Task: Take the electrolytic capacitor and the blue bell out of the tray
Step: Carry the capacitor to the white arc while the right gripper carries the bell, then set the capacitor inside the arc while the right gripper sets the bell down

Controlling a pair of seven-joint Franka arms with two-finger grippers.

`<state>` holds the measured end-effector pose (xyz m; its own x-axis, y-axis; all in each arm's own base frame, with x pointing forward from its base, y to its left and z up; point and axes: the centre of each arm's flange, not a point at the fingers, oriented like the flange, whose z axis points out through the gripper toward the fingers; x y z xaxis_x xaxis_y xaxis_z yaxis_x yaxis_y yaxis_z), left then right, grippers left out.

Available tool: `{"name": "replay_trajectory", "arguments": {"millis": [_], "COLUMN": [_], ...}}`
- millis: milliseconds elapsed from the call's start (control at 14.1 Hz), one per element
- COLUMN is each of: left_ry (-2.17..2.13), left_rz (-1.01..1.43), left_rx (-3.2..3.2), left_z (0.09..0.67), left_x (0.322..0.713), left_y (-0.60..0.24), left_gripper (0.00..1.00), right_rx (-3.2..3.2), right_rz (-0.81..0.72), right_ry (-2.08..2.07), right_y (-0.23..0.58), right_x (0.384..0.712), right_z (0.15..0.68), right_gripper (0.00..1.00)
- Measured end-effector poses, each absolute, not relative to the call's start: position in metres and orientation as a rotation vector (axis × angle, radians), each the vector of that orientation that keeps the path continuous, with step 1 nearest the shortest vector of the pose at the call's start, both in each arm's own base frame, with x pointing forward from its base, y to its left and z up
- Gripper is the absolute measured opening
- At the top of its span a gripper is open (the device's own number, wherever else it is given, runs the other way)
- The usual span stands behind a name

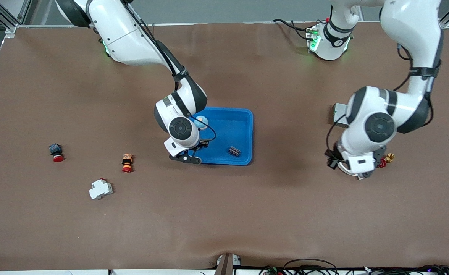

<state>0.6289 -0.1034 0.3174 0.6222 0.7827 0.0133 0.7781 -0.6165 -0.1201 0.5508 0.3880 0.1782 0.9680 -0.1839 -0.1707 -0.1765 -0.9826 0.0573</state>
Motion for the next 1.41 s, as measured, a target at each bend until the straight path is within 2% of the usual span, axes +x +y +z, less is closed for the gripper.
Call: {"name": "replay_trajectory", "arguments": {"millis": [424,637,920,990,1061,1132,1415], "left_ry": [-1.310,-1.307,-1.295,-1.295,-1.295,-1.297,-1.290], "left_rz": [0.031,0.066,0.114,0.121,0.125,0.127,0.101], "left_rx": [-2.791,-2.793,-2.790,-2.788,-2.786,-2.785,-2.798], "left_z": [0.257,0.229,0.210,0.208,0.207,0.206,0.215], "left_x": [0.619,0.609,0.602,0.600,0.599,0.599,0.603], "left_y": [0.016,0.033,0.029,0.029,0.029,0.030,0.025], "left_gripper": [0.32,0.32,0.33,0.37,0.37,0.44,0.80], "right_rx": [3.078,3.075,3.080,3.059,3.035,3.017,3.023], "right_rz": [-0.272,-0.320,-0.382,-0.382,-0.379,-0.377,-0.421], "right_ry": [-0.246,-0.133,0.069,0.123,0.163,0.195,0.331], "right_y": [0.386,0.358,0.249,0.220,0.194,0.171,0.069], "right_x": [0.559,0.575,0.606,0.609,0.609,0.607,0.598], "right_z": [0.197,0.262,0.356,0.371,0.382,0.389,0.394], "right_gripper": [0.66,0.66,0.66,0.66,0.66,0.66,0.66]}}
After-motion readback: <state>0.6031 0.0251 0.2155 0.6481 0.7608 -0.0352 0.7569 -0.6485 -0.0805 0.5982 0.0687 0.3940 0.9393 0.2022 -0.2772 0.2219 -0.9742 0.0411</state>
